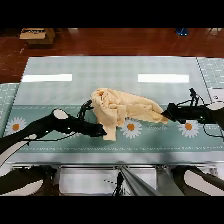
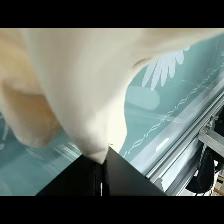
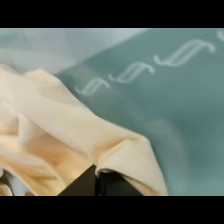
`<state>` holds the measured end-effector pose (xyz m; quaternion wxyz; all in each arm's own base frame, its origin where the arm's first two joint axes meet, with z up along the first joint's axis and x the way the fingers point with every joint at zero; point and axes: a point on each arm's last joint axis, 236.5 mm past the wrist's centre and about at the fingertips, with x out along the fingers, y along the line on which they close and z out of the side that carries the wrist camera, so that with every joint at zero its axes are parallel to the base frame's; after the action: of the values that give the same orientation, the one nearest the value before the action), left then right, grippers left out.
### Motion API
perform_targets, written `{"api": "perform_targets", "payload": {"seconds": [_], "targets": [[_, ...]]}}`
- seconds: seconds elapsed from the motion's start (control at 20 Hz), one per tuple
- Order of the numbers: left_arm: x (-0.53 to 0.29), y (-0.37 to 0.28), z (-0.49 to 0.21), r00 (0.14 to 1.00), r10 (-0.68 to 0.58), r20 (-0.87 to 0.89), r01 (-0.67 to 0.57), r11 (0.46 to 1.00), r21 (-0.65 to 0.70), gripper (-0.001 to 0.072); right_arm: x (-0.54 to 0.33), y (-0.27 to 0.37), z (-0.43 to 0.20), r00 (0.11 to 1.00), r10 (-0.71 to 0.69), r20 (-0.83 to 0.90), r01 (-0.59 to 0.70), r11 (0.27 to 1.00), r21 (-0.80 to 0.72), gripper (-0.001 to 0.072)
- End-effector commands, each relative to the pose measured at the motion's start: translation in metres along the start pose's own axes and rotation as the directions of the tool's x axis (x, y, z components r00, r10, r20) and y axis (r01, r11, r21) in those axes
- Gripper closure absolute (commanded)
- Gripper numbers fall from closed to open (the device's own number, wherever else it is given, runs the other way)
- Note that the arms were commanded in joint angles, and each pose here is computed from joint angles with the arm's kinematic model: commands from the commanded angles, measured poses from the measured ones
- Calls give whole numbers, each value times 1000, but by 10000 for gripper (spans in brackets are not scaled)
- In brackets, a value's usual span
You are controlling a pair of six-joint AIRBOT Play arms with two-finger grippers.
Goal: Fold the shirts.
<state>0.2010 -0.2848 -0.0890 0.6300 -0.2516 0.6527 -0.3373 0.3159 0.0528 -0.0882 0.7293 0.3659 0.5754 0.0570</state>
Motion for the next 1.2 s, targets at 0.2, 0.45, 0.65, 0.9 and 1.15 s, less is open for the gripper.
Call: {"api": "perform_targets", "payload": {"seconds": [0.2, 0.45, 0.65, 0.9, 1.15], "targets": [[-76, -65, 69, 965, -115, 234, 80, 985, 154, 691, -39, 69, 45, 978, 105, 183, -68, 978, -195, 691], [-305, -176, 133, 674, -275, 686, -56, 907, 418, 691, -213, 166, 92, 800, 283, 529, -21, 894, -447, 692], [-453, -227, 109, 368, -298, 881, -237, 886, 399, 691, -334, 231, 71, 608, 398, 687, 101, 819, -564, 692], [-527, -289, 57, 164, -347, 923, -443, 810, 383, 692, -405, 279, 30, 492, 498, 714, 118, 775, -621, 692], [-526, -341, 11, 174, -413, 894, -553, 710, 436, 693, -450, 313, -13, 454, 559, 694, 137, 726, -674, 692]]}}
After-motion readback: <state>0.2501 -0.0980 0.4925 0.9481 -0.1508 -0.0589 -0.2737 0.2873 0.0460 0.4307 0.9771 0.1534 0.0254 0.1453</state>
